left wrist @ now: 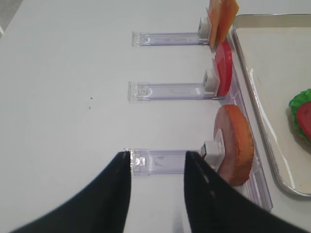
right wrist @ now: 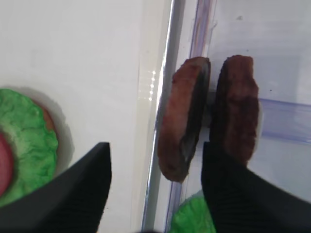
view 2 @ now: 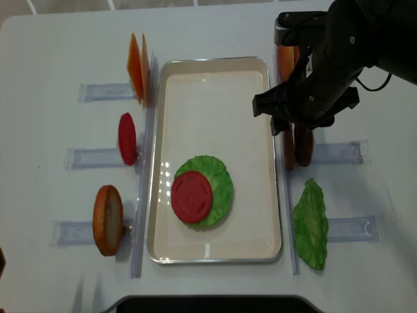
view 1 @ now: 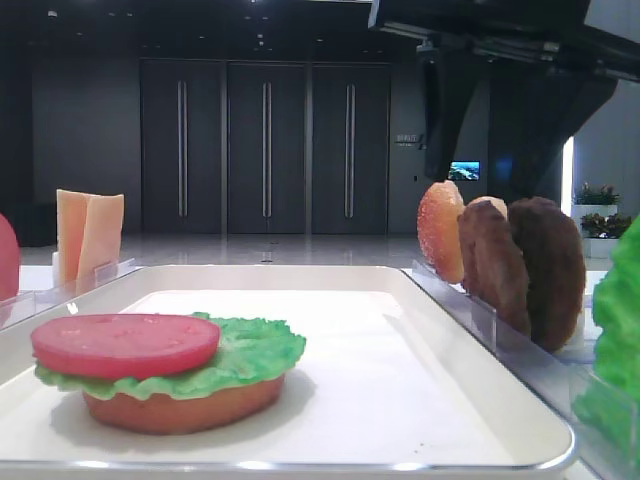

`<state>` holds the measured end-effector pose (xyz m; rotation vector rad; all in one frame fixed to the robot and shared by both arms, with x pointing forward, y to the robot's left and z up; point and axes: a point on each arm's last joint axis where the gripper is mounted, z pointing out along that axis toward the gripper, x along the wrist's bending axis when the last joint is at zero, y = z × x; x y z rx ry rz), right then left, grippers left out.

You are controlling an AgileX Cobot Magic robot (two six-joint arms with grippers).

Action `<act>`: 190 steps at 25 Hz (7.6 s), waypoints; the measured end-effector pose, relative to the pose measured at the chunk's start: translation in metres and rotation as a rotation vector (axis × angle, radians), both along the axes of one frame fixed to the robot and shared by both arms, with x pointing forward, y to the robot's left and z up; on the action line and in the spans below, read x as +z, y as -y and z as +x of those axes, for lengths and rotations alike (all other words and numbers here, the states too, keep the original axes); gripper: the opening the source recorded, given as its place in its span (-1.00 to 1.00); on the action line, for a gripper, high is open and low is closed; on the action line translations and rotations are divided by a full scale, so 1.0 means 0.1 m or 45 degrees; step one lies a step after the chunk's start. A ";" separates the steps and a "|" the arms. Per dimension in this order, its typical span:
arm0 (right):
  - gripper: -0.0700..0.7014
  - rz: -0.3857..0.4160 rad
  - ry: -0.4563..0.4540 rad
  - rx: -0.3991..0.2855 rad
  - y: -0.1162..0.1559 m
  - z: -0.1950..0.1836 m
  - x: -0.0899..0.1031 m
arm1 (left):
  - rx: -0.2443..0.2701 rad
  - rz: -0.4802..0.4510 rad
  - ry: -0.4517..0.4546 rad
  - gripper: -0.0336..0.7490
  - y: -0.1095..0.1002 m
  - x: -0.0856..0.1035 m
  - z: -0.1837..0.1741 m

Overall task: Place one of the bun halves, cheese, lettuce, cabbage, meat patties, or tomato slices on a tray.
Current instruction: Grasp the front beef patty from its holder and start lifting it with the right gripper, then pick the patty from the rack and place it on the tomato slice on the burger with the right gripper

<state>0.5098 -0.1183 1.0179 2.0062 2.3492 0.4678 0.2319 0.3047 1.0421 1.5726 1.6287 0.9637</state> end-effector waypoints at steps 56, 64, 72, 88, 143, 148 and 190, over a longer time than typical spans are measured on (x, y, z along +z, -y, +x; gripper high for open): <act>-0.29 -0.098 -0.065 0.071 -0.08 0.16 -0.44 | 0.000 0.000 0.000 -0.19 0.00 0.00 0.00; -0.32 -0.141 -0.043 0.099 -0.05 0.17 -0.43 | 0.000 0.000 0.000 -0.19 0.00 0.00 0.00; -0.38 -0.155 -0.049 0.103 -0.04 0.16 -0.40 | 0.000 0.000 0.000 -0.19 0.00 0.00 0.00; -0.47 -0.064 0.115 0.067 0.15 -0.13 0.32 | 0.000 0.000 0.000 -0.19 0.00 0.00 0.00; -0.47 1.252 0.008 0.365 -0.47 -1.17 0.08 | 0.000 0.000 0.000 -0.19 0.00 0.00 0.00; -0.47 1.225 -0.074 0.397 -0.57 -1.08 -0.23 | 0.000 0.000 0.000 -0.19 0.00 0.00 0.00; -0.47 1.195 -0.103 0.316 -0.55 -0.32 -0.90 | 0.000 0.000 0.000 -0.19 0.00 0.00 0.00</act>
